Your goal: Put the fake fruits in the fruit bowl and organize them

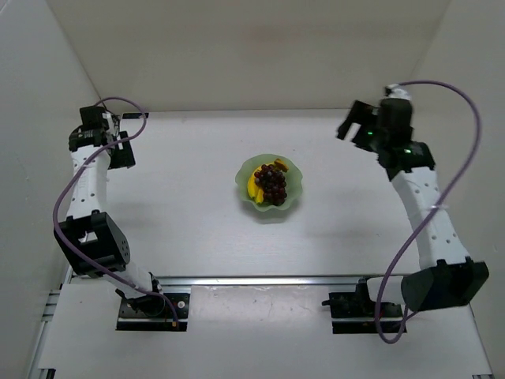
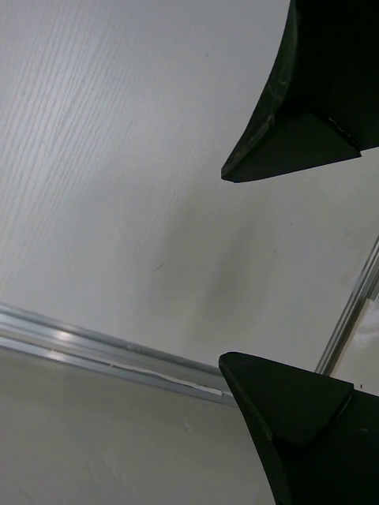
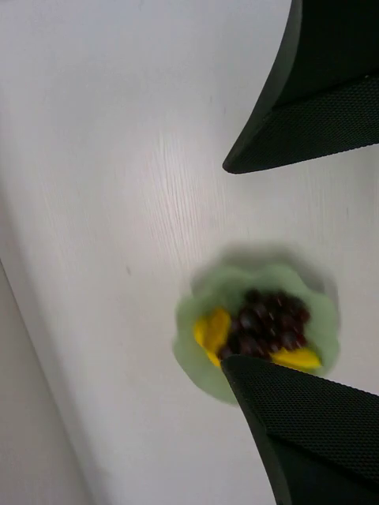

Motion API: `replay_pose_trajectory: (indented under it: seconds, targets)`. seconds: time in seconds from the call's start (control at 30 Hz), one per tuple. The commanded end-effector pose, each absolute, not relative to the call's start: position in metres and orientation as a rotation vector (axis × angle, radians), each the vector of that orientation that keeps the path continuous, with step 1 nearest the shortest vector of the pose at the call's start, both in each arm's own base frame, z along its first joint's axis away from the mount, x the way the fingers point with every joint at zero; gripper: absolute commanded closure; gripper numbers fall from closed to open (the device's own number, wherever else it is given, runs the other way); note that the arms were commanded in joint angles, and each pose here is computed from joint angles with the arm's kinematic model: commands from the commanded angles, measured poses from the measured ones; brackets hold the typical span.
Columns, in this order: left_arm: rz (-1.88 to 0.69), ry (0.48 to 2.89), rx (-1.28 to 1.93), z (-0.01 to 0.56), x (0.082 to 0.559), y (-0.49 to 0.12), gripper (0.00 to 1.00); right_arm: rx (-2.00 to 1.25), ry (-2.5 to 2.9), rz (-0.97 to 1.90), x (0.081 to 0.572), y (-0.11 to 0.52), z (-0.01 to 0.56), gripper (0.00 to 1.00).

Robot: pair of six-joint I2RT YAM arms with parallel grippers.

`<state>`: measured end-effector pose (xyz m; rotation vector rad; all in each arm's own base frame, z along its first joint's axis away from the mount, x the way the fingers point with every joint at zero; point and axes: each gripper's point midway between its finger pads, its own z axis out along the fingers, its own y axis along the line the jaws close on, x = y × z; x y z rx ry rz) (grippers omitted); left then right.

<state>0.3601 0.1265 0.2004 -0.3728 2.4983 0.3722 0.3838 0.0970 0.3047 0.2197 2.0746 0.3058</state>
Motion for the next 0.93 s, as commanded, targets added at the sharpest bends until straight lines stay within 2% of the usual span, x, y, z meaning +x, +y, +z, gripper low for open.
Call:
replay_pose_trajectory:
  seconds: [0.0,0.17,0.27,0.73,0.9]
  targets:
    - [0.376,2.360,-0.480,0.240,0.355,0.150,0.00,0.374,2.258,0.281,0.361,0.042,0.240,0.00]
    - [0.434,2.418,-0.549,0.219,0.343,0.159,0.00,0.593,2.426,0.089,0.323,-0.024,0.169,0.00]
    - [0.424,2.439,-0.578,0.208,0.339,0.156,0.00,0.712,2.455,0.139,0.308,-0.034,0.145,0.00]
    - [0.374,2.478,-0.548,0.199,0.337,0.148,0.00,0.715,2.431,0.200,0.314,-0.027,0.149,0.00]
    - [0.257,2.454,-0.514,0.205,0.337,0.142,0.00,0.721,2.450,0.199,0.310,-0.027,0.142,0.00]
